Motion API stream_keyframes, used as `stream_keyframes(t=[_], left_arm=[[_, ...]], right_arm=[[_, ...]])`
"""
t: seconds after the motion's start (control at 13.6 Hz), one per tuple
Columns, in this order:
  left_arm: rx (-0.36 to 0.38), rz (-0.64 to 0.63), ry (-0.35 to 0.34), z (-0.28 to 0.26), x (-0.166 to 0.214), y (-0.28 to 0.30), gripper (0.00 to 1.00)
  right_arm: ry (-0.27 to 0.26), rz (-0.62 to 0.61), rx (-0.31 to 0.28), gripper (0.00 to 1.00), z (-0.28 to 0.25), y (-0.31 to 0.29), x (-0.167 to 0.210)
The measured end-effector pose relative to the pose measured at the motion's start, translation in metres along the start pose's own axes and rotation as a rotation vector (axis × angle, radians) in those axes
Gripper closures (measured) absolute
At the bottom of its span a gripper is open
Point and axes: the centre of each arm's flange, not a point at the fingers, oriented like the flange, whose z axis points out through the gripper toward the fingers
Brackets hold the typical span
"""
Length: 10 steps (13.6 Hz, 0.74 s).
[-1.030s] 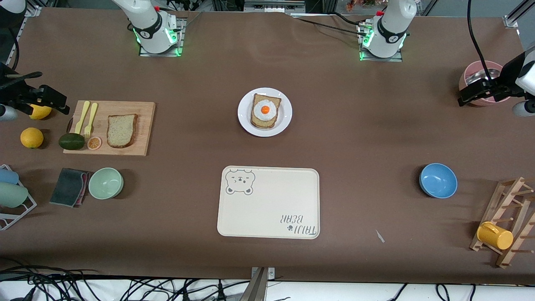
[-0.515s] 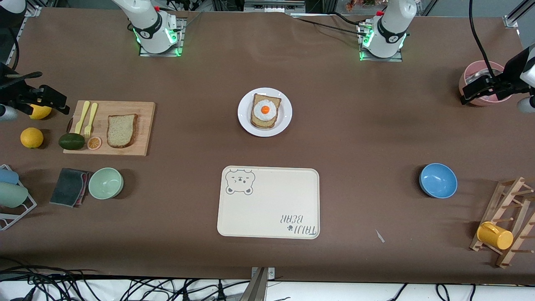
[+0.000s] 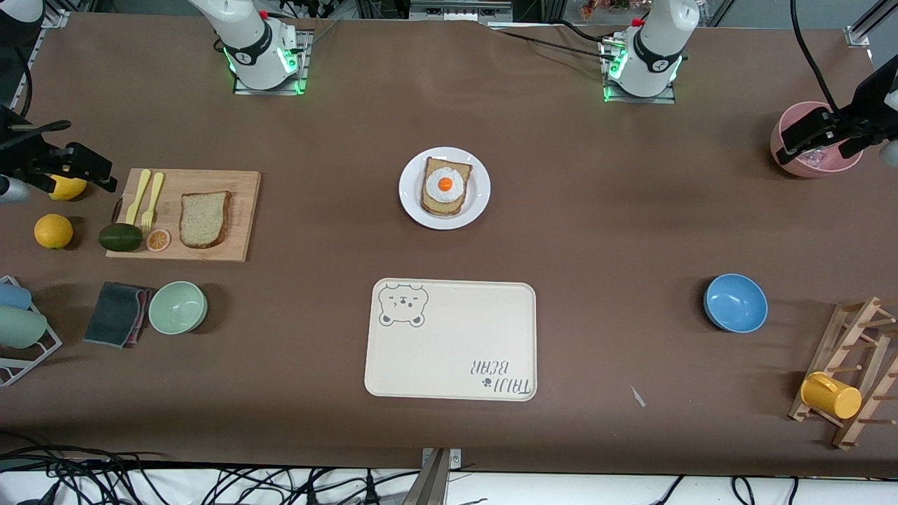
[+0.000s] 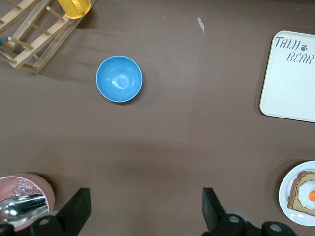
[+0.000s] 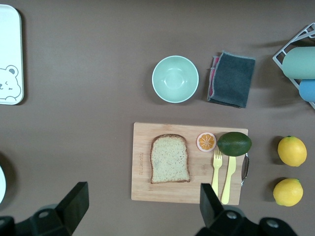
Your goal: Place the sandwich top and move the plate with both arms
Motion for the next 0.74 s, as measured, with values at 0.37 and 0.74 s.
stream_keyframes(t=[0.37, 0.74], left_arm=[[0.0, 0.001, 0.001, -0.0004, 0.0004, 0.0007, 0.0], [0.0, -0.005, 0.006, -0.0026, 0.0013, -0.0022, 0.0]], right_arm=[[0.0, 0.0, 0.0, 0.0, 0.0, 0.0, 0.0], [-0.001, 0.0, 0.0, 0.0, 0.0001, 0.0, -0.0001]])
